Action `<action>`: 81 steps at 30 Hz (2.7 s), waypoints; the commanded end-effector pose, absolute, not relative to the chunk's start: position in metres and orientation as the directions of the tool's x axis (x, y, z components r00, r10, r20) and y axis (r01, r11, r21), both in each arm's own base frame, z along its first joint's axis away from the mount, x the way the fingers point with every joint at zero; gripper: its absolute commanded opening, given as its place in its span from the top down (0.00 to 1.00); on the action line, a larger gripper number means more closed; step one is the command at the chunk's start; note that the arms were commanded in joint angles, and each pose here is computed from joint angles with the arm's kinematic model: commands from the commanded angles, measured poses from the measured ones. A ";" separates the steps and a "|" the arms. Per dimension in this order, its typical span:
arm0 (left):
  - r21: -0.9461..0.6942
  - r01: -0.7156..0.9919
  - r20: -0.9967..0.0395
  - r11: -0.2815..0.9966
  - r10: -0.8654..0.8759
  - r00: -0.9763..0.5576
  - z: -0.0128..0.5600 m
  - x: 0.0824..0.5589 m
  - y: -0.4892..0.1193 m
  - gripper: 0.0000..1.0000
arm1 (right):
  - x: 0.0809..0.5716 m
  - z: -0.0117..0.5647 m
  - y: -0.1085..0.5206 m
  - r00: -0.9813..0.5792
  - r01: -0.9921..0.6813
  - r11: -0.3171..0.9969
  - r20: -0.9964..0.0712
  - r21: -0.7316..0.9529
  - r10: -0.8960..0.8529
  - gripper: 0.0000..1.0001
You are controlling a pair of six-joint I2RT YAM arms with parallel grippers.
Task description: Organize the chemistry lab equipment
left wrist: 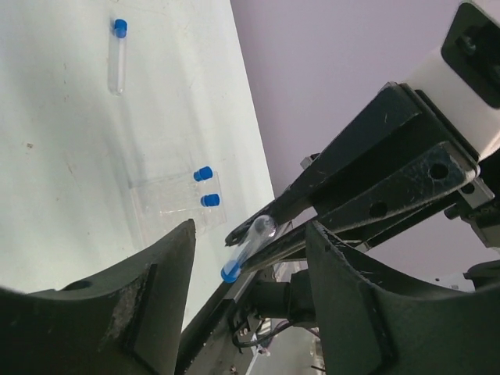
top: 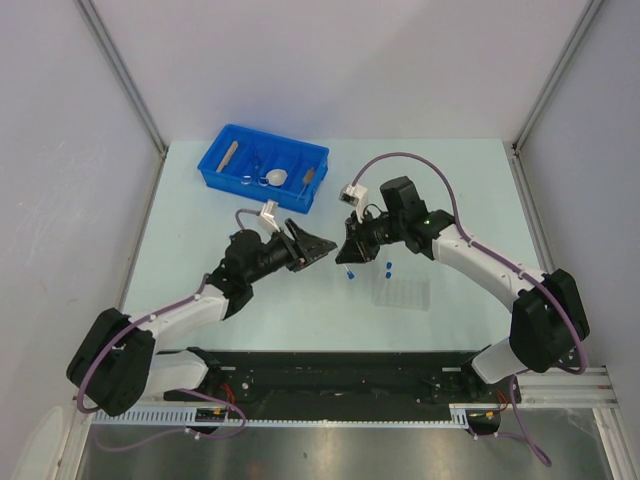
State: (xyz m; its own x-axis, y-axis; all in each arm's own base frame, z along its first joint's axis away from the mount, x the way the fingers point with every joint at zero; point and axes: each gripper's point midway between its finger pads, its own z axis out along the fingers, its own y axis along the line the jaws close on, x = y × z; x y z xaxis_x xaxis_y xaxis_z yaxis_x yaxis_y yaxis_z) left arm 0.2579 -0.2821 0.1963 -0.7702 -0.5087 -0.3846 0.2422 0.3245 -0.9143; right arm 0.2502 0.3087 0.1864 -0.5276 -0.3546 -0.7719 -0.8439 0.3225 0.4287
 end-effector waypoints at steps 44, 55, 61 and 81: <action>-0.894 0.092 -0.363 0.438 -0.589 -0.722 0.182 0.265 -0.294 0.87 | 0.264 0.183 0.312 -0.474 -0.857 0.401 -0.801 0.324 -0.365 0.77; -0.982 0.024 -0.161 0.186 -0.775 -0.611 0.193 0.267 -0.255 0.88 | 0.247 0.218 0.307 -0.473 -0.879 0.224 -0.830 0.421 -0.295 0.11; -0.998 -0.003 -0.050 0.061 -0.844 -0.533 0.196 0.273 -0.234 0.88 | 0.260 0.213 0.313 -0.587 -0.797 0.331 -0.776 0.505 -0.232 0.14; -0.974 -0.080 0.224 -0.212 -0.856 -0.465 0.186 0.279 -0.219 0.88 | 0.255 0.182 0.340 -0.695 -0.707 0.381 -0.684 0.595 -0.222 0.52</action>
State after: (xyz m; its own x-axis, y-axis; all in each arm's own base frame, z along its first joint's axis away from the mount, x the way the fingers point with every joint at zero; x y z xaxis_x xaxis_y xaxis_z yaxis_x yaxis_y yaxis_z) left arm 0.2760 -0.2248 0.1657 -0.4812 -0.8629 0.1545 -0.1270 -0.1058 -0.9862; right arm 0.2523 0.3320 0.1784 -0.7033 -0.2407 -0.6689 -0.7008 0.3927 0.5955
